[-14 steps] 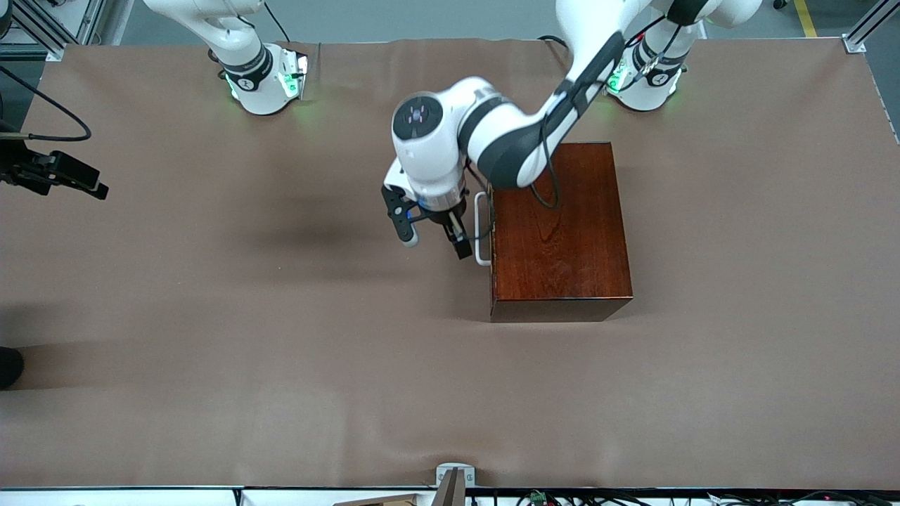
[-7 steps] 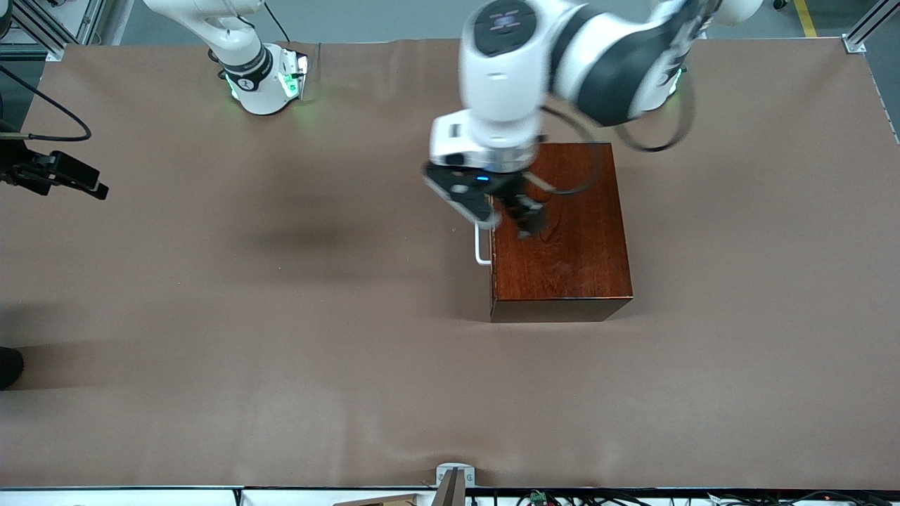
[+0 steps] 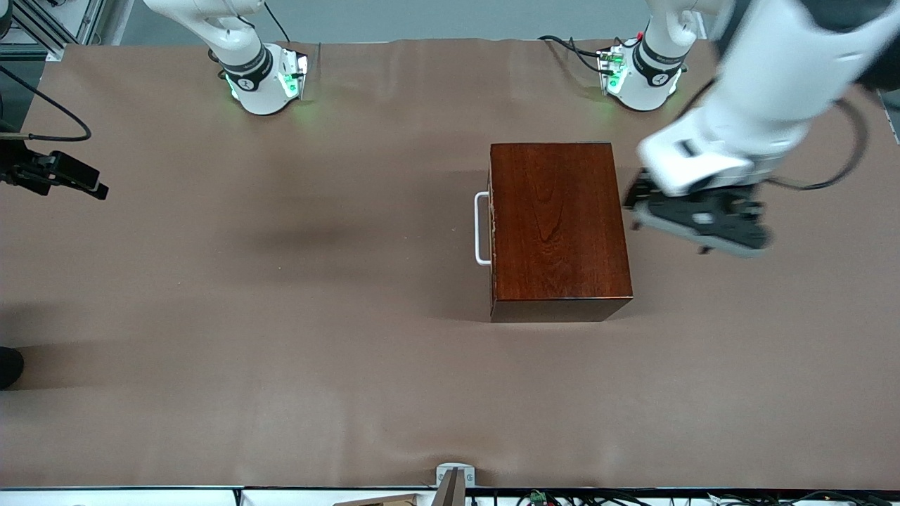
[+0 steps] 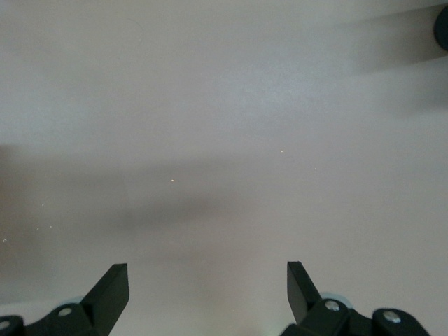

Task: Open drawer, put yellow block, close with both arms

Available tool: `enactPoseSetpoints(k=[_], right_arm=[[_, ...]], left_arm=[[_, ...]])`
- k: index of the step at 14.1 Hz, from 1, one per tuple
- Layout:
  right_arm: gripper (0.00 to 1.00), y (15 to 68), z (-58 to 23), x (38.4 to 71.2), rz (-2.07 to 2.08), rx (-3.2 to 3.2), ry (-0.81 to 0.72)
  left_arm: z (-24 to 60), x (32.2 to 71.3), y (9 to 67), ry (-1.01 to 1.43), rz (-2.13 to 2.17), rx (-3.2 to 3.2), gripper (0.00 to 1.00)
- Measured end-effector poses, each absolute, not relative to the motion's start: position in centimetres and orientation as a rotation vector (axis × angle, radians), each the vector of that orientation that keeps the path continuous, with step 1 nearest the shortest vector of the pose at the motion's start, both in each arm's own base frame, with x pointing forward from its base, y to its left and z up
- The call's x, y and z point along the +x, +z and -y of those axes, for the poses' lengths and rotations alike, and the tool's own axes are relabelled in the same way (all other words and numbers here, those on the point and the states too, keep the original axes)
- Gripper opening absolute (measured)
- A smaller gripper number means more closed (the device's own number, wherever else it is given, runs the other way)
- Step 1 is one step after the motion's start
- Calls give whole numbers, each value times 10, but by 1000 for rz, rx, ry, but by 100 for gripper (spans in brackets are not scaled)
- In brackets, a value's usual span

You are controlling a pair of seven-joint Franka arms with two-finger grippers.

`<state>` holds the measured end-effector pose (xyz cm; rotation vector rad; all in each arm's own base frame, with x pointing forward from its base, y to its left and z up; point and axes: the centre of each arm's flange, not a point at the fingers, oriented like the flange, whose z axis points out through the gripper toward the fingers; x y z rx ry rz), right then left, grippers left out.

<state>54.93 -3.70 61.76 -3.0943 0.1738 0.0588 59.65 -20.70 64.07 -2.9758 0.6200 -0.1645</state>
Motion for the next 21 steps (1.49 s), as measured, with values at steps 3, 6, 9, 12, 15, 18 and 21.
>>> enactPoseSetpoints(k=[3, 6, 9, 12, 15, 18, 21], right_arm=[[100, 618, 40, 549, -181, -3095, 57], [100, 618, 41, 549, -185, -3095, 53], [100, 617, 42, 549, -188, -3095, 59], [100, 617, 46, 549, -199, -3094, 58], [100, 617, 47, 549, -203, -3094, 56], [100, 617, 47, 549, -202, -3094, 55], [100, 617, 47, 549, -202, -3094, 55]], left_arm=[[154, 586, 654, -38, -483, -2990, 100], [84, 592, 648, 36, -306, -3085, 100], [54, 593, 629, 113, -229, -3118, 100], [59, 587, 620, 134, -198, -3118, 100], [54, 576, 619, 126, -113, -3114, 100], [48, 570, 622, 116, -87, -3120, 100], [48, 570, 622, 110, -85, -3122, 100]])
